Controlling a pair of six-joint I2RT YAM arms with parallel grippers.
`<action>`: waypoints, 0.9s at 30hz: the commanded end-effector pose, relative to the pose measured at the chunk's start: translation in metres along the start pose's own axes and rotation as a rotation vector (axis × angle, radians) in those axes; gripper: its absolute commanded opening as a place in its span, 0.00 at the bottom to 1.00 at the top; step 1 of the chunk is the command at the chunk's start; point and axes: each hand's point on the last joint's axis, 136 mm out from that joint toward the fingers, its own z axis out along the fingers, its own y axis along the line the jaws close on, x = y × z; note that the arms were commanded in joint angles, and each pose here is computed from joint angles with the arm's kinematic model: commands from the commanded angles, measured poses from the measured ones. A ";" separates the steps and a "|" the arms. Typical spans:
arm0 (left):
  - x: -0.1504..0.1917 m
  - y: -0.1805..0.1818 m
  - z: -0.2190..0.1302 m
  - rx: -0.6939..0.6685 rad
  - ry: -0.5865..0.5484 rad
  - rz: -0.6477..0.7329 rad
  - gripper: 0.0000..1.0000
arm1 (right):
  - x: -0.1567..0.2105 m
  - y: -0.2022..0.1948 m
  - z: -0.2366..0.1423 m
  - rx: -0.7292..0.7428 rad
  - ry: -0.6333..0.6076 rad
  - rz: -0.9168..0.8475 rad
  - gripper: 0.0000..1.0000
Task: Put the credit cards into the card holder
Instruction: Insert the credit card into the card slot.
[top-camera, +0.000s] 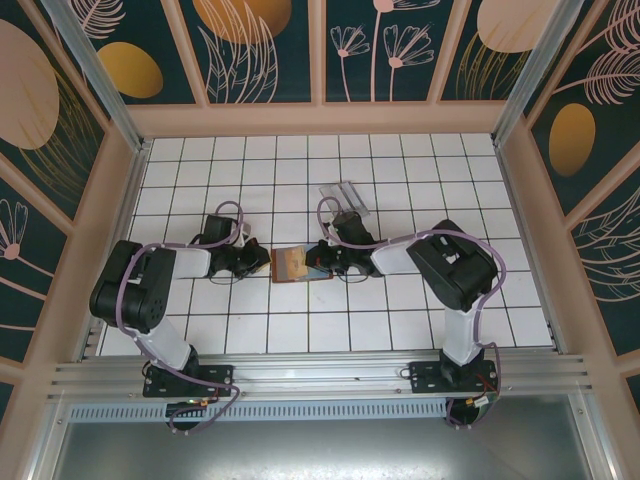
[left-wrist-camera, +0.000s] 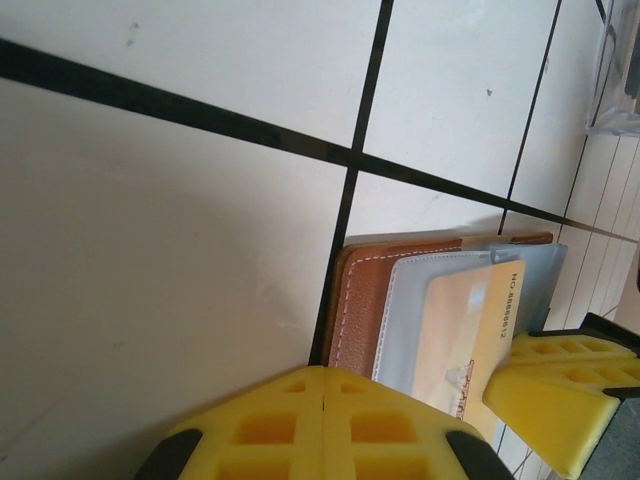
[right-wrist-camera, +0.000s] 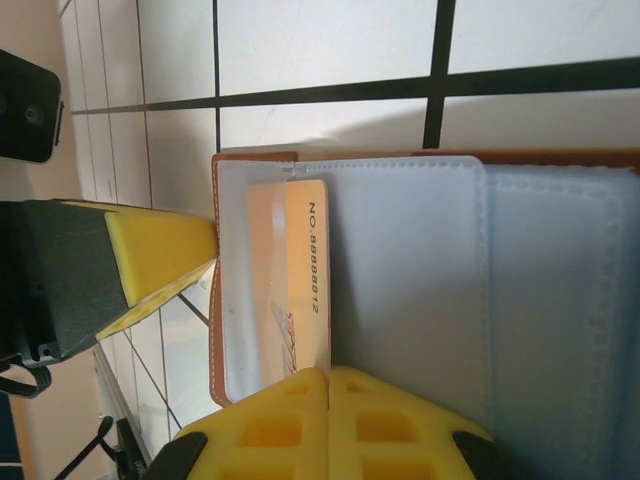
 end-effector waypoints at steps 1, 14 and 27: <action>0.008 0.004 0.006 0.012 0.040 -0.020 0.00 | 0.014 -0.010 0.013 0.024 0.038 0.050 0.00; 0.013 0.004 0.012 0.059 0.058 -0.071 0.00 | 0.007 0.005 0.029 0.047 -0.020 0.090 0.05; 0.019 0.014 0.011 0.036 0.044 -0.113 0.00 | 0.009 -0.003 0.008 0.187 -0.054 0.036 0.29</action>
